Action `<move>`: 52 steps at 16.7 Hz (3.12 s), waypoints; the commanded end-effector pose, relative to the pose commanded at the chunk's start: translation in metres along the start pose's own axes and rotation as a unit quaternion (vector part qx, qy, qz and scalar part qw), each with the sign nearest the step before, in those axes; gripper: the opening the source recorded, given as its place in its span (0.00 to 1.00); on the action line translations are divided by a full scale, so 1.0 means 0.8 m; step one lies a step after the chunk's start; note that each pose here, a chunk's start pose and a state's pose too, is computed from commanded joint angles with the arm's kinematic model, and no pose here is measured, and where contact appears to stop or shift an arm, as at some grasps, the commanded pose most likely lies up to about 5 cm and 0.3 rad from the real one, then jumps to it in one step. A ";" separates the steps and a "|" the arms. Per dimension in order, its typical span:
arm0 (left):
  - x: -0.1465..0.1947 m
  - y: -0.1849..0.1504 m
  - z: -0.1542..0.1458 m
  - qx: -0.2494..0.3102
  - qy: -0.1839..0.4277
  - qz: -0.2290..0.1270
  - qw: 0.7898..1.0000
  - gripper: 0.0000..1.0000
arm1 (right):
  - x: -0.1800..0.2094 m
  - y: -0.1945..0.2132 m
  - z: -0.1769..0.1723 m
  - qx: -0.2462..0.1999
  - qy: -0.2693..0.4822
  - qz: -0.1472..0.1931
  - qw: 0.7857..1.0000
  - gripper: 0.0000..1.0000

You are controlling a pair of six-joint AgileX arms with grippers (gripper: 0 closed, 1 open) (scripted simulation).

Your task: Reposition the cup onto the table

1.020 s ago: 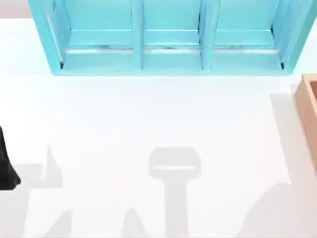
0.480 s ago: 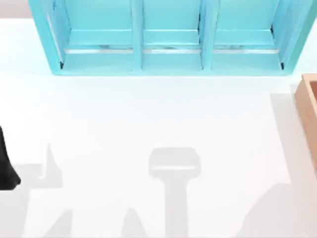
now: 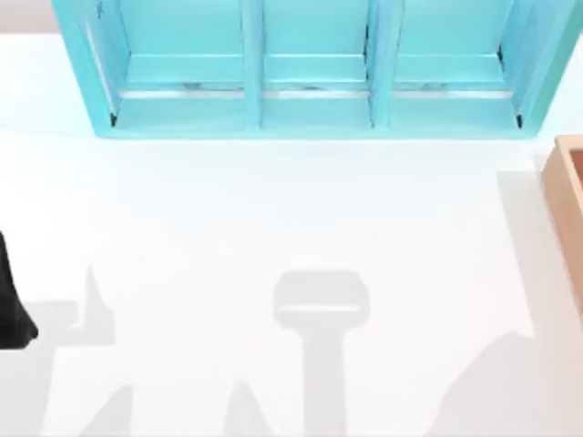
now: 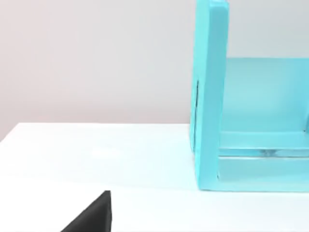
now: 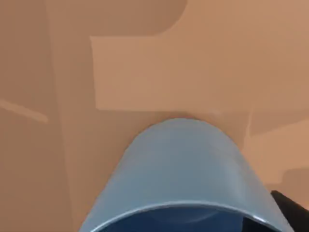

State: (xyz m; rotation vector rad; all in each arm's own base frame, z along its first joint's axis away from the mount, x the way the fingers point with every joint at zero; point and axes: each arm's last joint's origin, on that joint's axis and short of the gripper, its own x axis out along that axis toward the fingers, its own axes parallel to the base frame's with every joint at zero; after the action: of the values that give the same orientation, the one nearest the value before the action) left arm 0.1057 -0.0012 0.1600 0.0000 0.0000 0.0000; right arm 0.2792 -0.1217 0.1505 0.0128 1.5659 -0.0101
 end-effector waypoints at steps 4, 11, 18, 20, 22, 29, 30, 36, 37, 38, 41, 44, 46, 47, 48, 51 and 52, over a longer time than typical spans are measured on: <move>0.000 0.000 0.000 0.000 0.000 0.000 1.000 1.00 | -0.043 0.042 0.009 0.005 0.006 0.001 1.000 0.00; 0.000 0.000 0.000 0.000 0.000 0.000 1.000 1.00 | -0.120 0.122 -0.003 -0.001 0.000 0.000 1.000 0.00; 0.000 0.000 0.000 0.000 0.000 0.000 1.000 1.00 | -0.119 0.143 0.016 -0.003 0.011 0.001 1.000 0.00; 0.000 0.000 0.000 0.000 0.000 0.000 1.000 1.00 | -0.123 0.179 0.039 -0.007 0.016 -0.001 1.000 0.00; 0.000 0.000 0.000 0.000 0.000 0.000 1.000 1.00 | -0.131 0.238 0.061 -0.012 0.013 -0.005 1.000 0.00; 0.000 0.000 0.000 0.000 0.000 0.000 1.000 1.00 | -0.138 0.484 0.060 -0.035 0.001 -0.007 0.999 0.00; 0.000 0.000 0.000 0.000 0.000 0.000 1.000 1.00 | -0.136 0.511 0.052 -0.032 -0.001 -0.005 0.999 0.00; 0.000 0.000 0.000 0.000 0.000 0.000 1.000 1.00 | -0.125 0.621 0.008 -0.008 -0.015 0.020 1.000 0.00; 0.000 0.000 0.000 0.000 0.000 0.000 1.000 1.00 | -0.122 0.632 0.001 -0.006 -0.016 0.022 1.000 0.00; 0.000 0.000 0.000 0.000 0.000 0.000 1.000 1.00 | -0.119 0.640 -0.005 -0.004 -0.016 0.023 1.000 0.00; 0.000 0.000 0.000 0.000 0.000 0.000 1.000 1.00 | -0.117 0.649 -0.013 -0.002 -0.018 0.026 0.999 0.00; 0.000 0.000 0.000 0.000 0.000 0.000 1.000 1.00 | -0.117 0.649 -0.013 -0.002 -0.018 0.026 0.999 0.00; 0.000 0.000 0.000 0.000 0.000 0.000 1.000 1.00 | -0.115 0.649 -0.010 0.000 -0.017 0.026 1.000 0.00; 0.000 0.000 0.000 0.000 0.000 0.000 1.000 1.00 | -0.112 0.650 -0.010 -0.001 -0.018 0.026 0.999 0.00; 0.000 0.000 0.000 0.000 0.000 0.000 1.000 1.00 | -0.107 0.652 -0.010 -0.002 -0.018 0.027 0.999 0.00; 0.000 0.000 0.000 0.000 0.000 0.000 1.000 1.00 | -0.082 0.658 -0.010 -0.004 -0.018 0.026 0.999 0.00; 0.000 0.000 0.000 0.000 0.000 0.000 1.000 1.00 | -0.070 0.660 -0.009 -0.003 -0.018 0.024 1.000 0.00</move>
State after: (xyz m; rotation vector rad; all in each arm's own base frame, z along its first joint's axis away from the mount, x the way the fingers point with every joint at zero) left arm 0.1057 -0.0012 0.1600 0.0000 0.0000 0.0000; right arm 0.2790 0.4061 0.2071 0.0452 1.5301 0.0322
